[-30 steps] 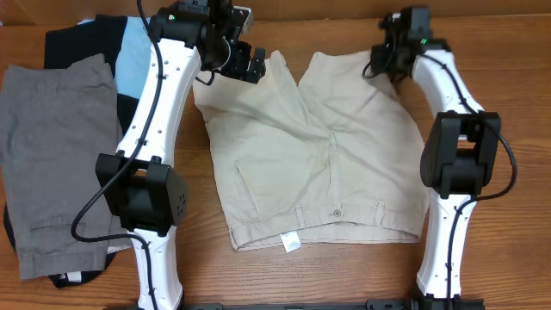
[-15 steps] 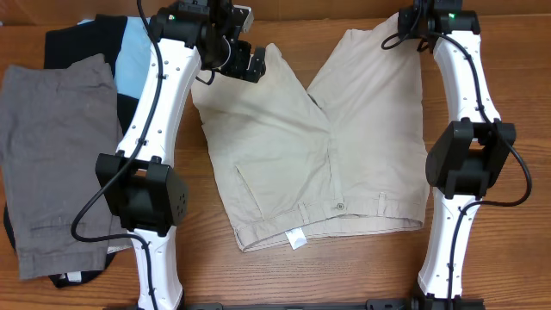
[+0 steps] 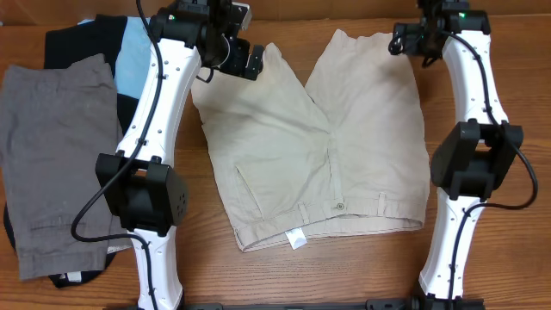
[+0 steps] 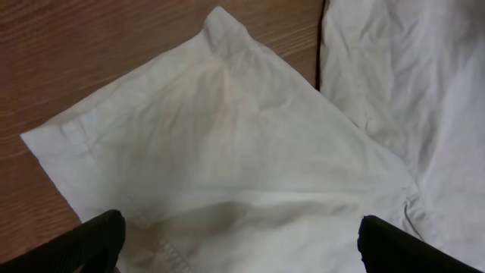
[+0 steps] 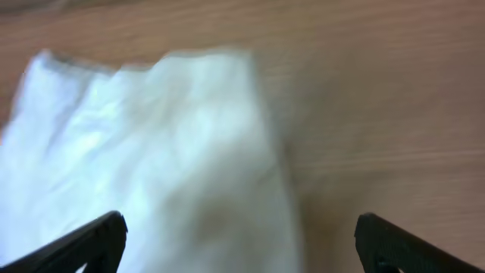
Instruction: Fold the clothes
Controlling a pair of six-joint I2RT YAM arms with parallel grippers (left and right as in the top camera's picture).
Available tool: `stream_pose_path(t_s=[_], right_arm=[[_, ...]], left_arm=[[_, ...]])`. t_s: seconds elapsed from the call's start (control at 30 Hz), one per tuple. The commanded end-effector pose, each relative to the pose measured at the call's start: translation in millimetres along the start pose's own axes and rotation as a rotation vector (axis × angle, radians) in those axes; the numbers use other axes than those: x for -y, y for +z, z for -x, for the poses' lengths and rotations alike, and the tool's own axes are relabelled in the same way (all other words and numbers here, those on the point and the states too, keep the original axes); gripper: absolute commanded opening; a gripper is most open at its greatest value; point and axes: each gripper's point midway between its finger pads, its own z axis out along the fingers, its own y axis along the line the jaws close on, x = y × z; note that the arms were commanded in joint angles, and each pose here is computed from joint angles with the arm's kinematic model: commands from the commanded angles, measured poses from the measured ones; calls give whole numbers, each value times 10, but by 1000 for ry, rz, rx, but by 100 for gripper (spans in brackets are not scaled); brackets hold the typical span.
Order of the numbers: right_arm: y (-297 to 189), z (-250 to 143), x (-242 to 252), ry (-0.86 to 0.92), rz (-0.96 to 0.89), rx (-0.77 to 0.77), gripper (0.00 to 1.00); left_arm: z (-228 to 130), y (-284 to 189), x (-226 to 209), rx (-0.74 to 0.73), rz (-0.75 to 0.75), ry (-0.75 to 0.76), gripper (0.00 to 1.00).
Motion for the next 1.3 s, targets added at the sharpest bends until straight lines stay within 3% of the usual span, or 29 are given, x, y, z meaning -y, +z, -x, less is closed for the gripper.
stream_pose_path(t_s=[0.0, 0.3, 0.63, 0.77, 0.9, 1.2, 1.27], right_arm=[[-967, 130, -485, 39, 230, 74, 100], [-1923, -509, -600, 68, 247, -74, 100], [-2486, -1101, -949, 76, 146, -133, 100], [-2274, -1621, -850, 180, -55, -256, 100], [-1893, -2133, -767, 224, -123, -416, 100], [-911, -2870, -868, 266, -4, -550, 100], [-711, -3061, -828, 321, 14, -567, 96]], left_arm=[[129, -131, -54, 44, 30, 19, 100], [333, -835, 51, 130, 45, 40, 100], [90, -1101, 137, 52, 41, 75, 100], [24, -1103, 71, 22, 76, 97, 100], [34, -1098, 41, 24, 92, 97, 100], [97, -1000, 38, 37, 90, 103, 100], [117, -946, 27, 37, 90, 104, 100]])
